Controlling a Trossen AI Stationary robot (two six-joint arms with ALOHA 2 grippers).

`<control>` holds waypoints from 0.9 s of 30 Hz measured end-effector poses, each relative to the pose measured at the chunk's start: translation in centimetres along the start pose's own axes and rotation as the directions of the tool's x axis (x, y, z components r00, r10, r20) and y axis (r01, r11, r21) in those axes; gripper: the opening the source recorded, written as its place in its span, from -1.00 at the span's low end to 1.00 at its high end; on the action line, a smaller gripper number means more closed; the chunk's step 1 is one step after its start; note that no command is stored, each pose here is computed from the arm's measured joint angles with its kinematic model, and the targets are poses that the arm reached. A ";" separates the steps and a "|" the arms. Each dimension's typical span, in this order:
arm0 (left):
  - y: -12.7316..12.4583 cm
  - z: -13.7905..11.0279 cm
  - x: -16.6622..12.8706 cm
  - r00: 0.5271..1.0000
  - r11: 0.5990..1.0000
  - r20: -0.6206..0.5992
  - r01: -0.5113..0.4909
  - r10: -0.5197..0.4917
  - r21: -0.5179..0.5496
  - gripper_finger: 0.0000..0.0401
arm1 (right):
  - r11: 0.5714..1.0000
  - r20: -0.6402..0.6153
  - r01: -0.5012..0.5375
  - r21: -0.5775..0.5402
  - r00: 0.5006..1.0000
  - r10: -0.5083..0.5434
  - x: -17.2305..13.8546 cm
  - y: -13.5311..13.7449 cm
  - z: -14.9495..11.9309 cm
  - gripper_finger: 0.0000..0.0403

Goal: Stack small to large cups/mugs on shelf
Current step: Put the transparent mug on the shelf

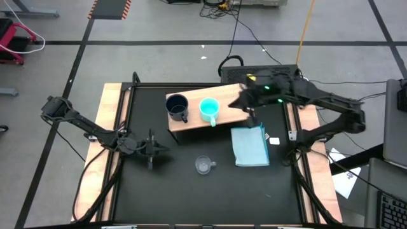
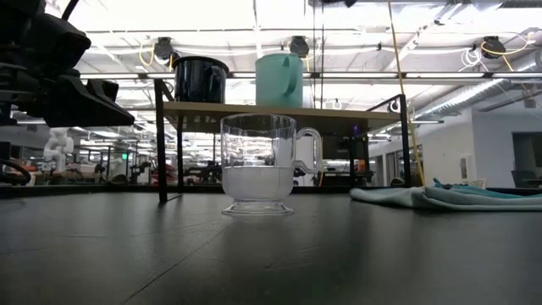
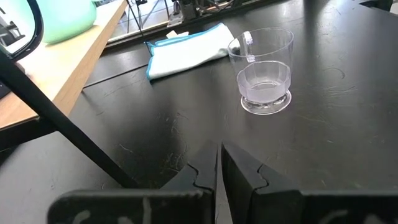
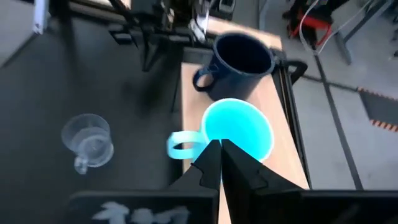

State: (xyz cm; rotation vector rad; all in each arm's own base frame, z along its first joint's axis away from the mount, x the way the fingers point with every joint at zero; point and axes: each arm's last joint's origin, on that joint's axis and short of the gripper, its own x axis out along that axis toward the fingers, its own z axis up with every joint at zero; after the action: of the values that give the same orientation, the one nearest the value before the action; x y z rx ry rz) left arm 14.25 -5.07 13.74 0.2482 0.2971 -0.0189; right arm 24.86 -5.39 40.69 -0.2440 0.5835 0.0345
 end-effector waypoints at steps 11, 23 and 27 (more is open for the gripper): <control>0.0 0.0 0.0 1.000 1.000 -0.001 0.000 0.000 0.002 -0.87 | 0.993 0.149 0.030 0.114 0.988 -0.047 -4.7 3.1 -5.5 -1.00; 0.0 0.0 0.0 1.000 1.000 0.001 0.000 0.000 0.009 -0.87 | 0.981 0.100 -0.014 0.192 0.995 -0.005 -4.2 5.0 -9.6 -1.00; 0.0 0.0 0.0 1.000 1.000 0.001 0.000 0.000 0.009 -0.87 | 0.984 0.109 -0.049 0.170 0.994 0.030 -4.1 5.6 -9.6 -1.00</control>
State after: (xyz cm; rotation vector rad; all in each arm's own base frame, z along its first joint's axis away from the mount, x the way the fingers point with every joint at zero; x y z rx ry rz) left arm 14.26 -5.07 13.75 0.2570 0.2962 -0.0200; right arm 15.64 -2.05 34.00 -0.0617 0.4820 0.0351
